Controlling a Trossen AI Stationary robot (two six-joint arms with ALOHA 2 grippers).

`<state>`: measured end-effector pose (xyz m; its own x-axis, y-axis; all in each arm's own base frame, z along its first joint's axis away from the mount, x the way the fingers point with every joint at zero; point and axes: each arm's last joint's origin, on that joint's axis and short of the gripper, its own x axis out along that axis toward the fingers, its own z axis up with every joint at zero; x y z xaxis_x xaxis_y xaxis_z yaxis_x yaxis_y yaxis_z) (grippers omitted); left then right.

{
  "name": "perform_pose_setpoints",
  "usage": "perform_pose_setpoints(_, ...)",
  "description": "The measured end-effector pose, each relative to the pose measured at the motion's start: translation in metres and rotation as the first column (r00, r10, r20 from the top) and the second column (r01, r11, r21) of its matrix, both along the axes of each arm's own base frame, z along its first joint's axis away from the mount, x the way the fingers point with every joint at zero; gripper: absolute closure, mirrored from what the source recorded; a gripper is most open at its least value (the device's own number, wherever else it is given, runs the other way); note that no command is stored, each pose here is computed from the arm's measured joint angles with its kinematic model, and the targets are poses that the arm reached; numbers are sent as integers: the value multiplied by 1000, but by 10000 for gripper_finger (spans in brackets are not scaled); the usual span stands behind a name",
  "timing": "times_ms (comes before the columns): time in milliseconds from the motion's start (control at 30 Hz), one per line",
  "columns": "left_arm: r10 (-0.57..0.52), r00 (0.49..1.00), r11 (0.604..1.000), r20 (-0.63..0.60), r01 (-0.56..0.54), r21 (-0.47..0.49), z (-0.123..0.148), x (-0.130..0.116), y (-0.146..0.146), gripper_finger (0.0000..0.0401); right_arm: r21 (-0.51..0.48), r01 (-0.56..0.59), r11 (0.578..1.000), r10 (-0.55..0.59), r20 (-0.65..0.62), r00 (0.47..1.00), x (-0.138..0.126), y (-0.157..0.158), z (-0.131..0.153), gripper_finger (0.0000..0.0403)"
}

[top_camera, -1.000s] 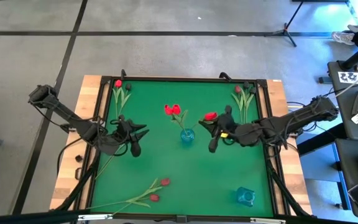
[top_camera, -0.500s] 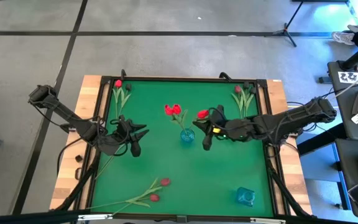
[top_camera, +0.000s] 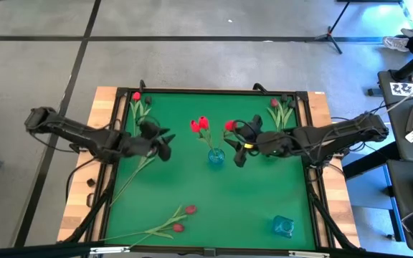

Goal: Sort flowers into vase by color
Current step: Put the red flower in the top blue vase

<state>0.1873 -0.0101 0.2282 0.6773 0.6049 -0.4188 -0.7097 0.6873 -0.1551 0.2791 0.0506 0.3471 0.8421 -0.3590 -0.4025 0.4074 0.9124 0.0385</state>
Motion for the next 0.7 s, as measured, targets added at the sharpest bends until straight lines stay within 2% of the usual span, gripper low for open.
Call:
perform_pose_setpoints(100,133,988,990,-77,-137,-43,-5,-13,23,225,20,-36,999,37,-62,997,-5,0,12,153)
perform_pose_setpoints(200,272,952,953,-139,-286,-95,-10,-28,43,224,65,-30,997,36,-87,996,-10,1,18,127)
perform_pose_setpoints(300,379,904,912,-197,-400,-84,-13,-37,60,224,44,-51,998,54,-85,995,-13,9,24,120)
perform_pose_setpoints(433,456,851,858,-260,-498,-125,-21,-41,82,226,17,-69,997,70,-68,995,-17,19,30,119)
perform_pose_setpoints(700,654,631,665,-418,-742,-80,-48,-57,129,227,-34,-111,993,109,-52,993,-27,44,36,118)
